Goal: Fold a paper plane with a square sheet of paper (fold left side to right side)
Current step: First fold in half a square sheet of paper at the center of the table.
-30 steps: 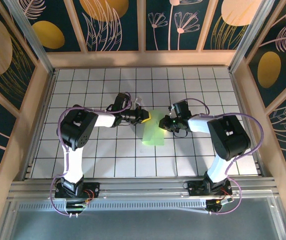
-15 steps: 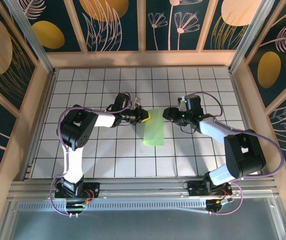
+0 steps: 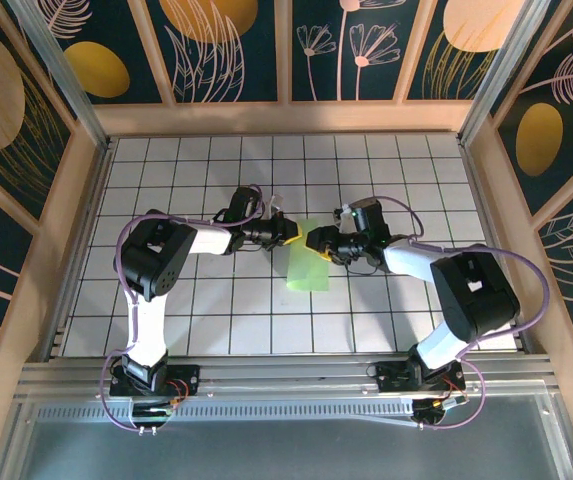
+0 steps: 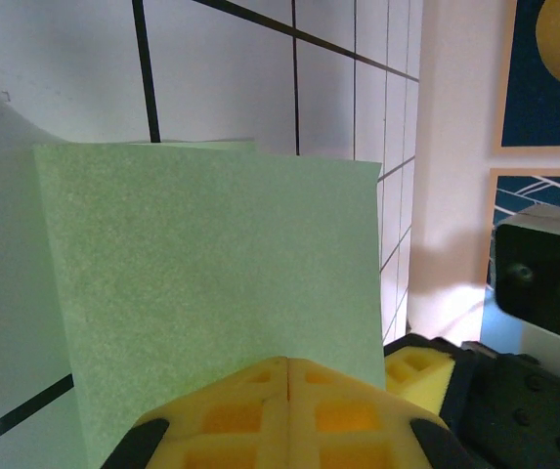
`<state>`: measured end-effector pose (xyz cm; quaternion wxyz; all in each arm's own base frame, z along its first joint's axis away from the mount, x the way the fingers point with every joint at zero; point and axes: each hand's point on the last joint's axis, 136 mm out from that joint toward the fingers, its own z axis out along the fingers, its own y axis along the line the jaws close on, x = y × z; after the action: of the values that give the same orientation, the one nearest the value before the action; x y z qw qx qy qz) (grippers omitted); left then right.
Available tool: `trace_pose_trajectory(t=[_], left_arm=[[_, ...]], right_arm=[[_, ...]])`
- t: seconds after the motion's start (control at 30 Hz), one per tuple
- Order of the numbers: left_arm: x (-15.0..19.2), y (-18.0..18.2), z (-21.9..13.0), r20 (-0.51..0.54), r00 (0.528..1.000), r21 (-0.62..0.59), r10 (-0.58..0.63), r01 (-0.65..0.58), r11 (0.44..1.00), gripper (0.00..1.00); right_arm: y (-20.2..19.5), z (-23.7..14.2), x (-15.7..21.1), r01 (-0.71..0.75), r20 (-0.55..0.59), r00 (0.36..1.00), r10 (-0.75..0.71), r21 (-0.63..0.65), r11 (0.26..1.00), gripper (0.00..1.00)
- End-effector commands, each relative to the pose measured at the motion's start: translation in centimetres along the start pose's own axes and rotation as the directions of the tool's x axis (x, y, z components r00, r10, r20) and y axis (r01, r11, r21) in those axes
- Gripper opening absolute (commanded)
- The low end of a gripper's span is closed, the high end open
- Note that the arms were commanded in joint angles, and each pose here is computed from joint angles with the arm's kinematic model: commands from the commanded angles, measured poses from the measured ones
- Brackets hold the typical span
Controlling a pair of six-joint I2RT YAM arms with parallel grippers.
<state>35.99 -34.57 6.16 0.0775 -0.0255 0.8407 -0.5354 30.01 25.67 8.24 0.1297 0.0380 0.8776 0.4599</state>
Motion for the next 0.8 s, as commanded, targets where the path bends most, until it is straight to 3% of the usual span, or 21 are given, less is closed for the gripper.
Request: trace_pose_trajectory(t=[0.0, 0.23, 0.43, 0.6, 0.77], left_arm=[[-0.2, -0.1, 0.4, 0.003, 1.0, 0.0, 0.003, -0.003, 1.0, 0.02], [-0.7, -1.3, -0.4, 0.046, 0.998, 0.012, 0.031, -0.032, 0.999, 0.12], [-0.9, -2.3, -2.4, 0.111, 0.99, -0.051, 0.092, -0.087, 0.995, 0.34], [0.0, -0.4, -4.1, 0.106, 0.983, -0.202, 0.152, -0.128, 0.971, 0.57], [2.4, 1.7, -3.8, 0.04, 0.991, -0.239, 0.13, -0.117, 0.964, 0.63]], right_arm=[[0.7, 0.5, -0.6, 0.002, 0.006, 1.0, -0.001, -0.025, 1.0, 0.46], [-1.3, 0.6, -0.4, 0.002, 0.006, 1.0, -0.003, 0.062, 0.998, 0.0], [-3.8, 0.4, -0.6, 0.006, 0.021, 1.0, -0.01, 0.175, 0.985, 0.0], [-4.9, 0.4, -0.7, 0.016, 0.018, 1.0, -0.02, 0.228, 0.974, 0.0], [-5.3, 0.5, -0.7, 0.016, 0.018, 1.0, -0.021, 0.247, 0.969, 0.0]])
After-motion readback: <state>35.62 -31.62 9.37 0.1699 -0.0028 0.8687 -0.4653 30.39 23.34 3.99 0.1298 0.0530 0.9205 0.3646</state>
